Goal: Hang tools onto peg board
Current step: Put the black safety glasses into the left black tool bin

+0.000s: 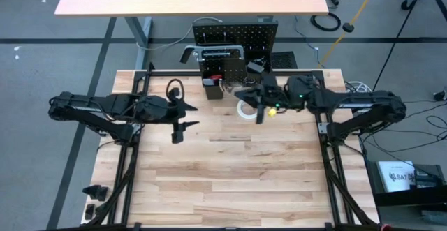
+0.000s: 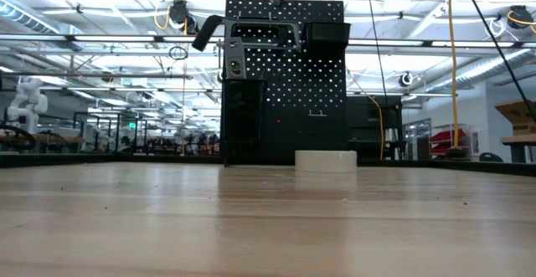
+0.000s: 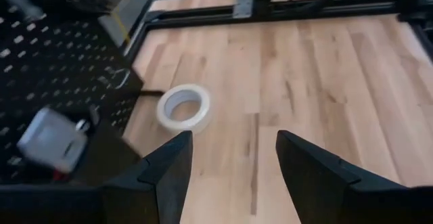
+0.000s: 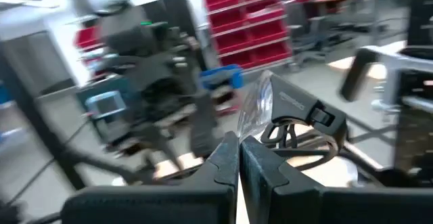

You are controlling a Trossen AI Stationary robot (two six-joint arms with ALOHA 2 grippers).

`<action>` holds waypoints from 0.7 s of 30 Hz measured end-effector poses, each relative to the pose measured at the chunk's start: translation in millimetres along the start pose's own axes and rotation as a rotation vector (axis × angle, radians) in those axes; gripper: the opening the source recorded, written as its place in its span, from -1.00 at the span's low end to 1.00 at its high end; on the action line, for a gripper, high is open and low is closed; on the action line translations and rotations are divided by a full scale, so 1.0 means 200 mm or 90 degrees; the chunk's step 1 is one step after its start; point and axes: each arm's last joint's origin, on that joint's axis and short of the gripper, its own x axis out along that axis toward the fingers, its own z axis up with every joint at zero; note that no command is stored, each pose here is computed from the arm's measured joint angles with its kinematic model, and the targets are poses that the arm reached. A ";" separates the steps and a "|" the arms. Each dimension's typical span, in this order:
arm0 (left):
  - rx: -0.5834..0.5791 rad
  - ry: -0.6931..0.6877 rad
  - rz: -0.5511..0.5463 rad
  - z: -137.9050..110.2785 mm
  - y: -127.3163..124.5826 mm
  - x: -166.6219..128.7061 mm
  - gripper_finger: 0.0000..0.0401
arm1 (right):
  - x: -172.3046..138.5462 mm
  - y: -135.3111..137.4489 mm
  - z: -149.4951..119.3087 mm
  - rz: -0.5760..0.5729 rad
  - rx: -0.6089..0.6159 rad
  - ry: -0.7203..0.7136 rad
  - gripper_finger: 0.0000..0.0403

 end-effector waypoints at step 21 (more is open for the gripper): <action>0.007 0.021 0.001 -0.05 -0.03 -0.13 0.09 | 0.35 -0.22 -0.15 -0.128 0.064 -0.081 -1.00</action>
